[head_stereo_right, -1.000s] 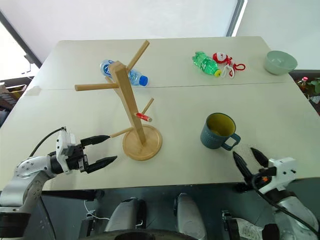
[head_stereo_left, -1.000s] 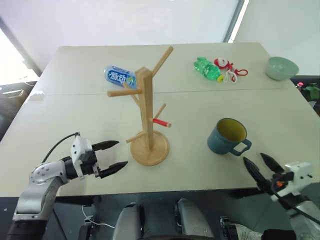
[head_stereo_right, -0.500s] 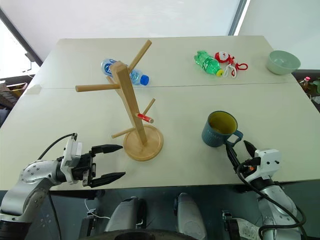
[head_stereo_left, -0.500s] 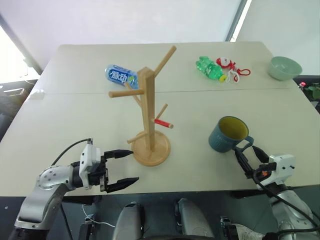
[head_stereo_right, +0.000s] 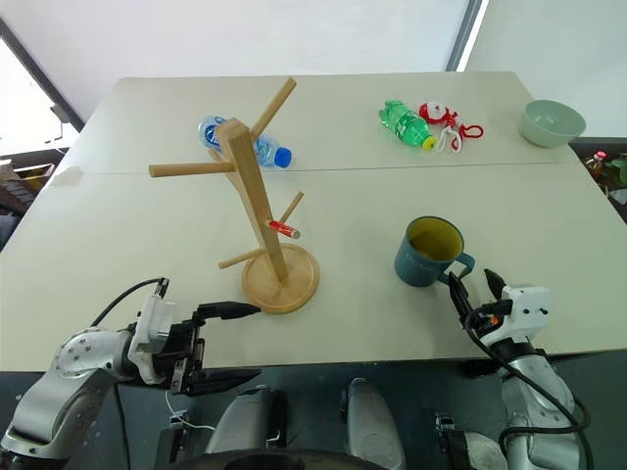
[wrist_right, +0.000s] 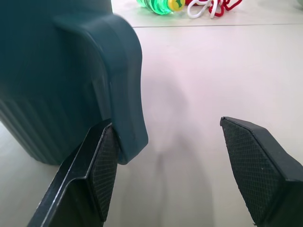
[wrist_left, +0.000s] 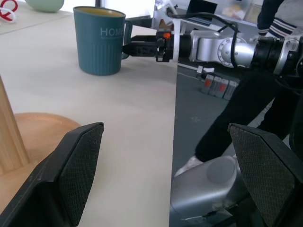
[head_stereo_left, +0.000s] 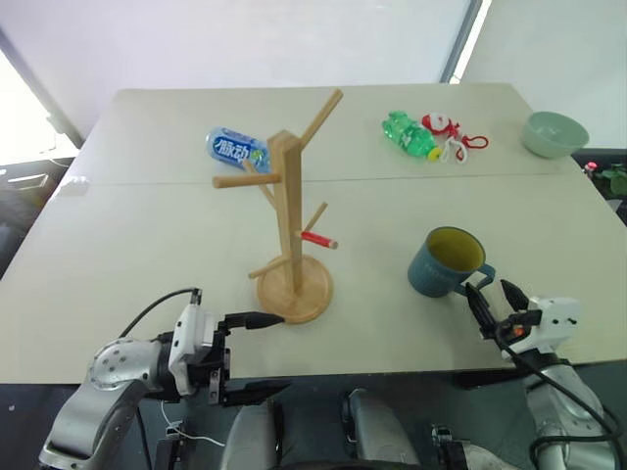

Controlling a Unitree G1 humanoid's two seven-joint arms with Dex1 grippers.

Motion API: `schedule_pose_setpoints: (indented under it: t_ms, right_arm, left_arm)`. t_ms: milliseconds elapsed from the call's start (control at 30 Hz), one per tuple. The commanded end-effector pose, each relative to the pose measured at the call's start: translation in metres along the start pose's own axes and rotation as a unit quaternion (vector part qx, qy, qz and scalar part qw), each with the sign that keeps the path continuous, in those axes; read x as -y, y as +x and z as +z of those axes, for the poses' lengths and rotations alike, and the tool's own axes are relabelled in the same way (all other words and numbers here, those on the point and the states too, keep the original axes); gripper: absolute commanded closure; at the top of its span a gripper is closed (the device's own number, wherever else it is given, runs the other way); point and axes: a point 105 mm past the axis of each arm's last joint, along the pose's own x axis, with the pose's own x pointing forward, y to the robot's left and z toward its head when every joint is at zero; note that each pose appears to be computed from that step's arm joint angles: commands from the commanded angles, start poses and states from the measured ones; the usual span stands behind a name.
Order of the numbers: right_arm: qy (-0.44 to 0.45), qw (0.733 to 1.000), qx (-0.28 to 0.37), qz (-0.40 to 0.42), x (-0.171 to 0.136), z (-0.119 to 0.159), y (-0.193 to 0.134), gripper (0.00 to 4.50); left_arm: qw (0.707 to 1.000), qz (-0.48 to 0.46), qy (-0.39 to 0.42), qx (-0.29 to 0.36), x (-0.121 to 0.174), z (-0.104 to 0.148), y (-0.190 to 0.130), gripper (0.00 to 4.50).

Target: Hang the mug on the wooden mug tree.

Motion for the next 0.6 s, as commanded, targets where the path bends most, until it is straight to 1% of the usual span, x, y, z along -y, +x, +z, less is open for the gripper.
schedule_pose_setpoints:
  t_ms: [33, 67, 133, 167, 233, 267, 333, 500, 600]
  right_arm:
    - [-0.003, 1.0, 0.013, -0.008, 0.0, 0.003, 0.003, 1.09]
    - [-0.001, 1.0, 0.013, -0.008, 0.0, 0.002, 0.004, 1.09]
    - [0.005, 1.0, 0.016, -0.002, -0.003, 0.002, 0.007, 1.62]
    - [0.008, 1.0, 0.019, 0.004, -0.006, 0.003, 0.008, 1.99]
    - [0.008, 1.0, 0.025, 0.016, -0.01, 0.007, 0.011, 2.97]
    - [0.007, 0.999, 0.028, 0.02, -0.011, 0.008, 0.012, 3.56]
    - [0.005, 0.999, 0.037, 0.027, -0.014, 0.014, 0.014, 4.46]
    - [-0.016, 0.997, 0.058, 0.052, -0.025, 0.031, 0.017, 4.46]
    - [-0.067, 0.993, 0.062, 0.078, -0.032, 0.044, 0.016, 4.46]
  left_arm:
    - [1.0, -0.009, 0.022, 0.014, 0.003, 0.012, 0.006, 0.0]
    - [1.0, -0.008, 0.024, 0.015, 0.003, 0.012, 0.007, 0.0]
    - [1.0, -0.006, 0.025, 0.015, 0.002, 0.014, 0.007, 0.0]
    - [1.0, -0.005, 0.026, 0.015, 0.001, 0.015, 0.008, 0.0]
    - [0.999, -0.002, 0.028, 0.015, -0.001, 0.016, 0.008, 0.0]
    - [0.999, -0.001, 0.028, 0.015, -0.001, 0.016, 0.008, 0.0]
    - [0.999, 0.003, 0.03, 0.015, -0.003, 0.017, 0.008, 0.0]
    - [0.999, 0.01, 0.033, 0.014, -0.008, 0.019, 0.008, 0.0]
    - [0.999, 0.021, 0.032, 0.013, -0.012, 0.02, 0.005, 0.0]
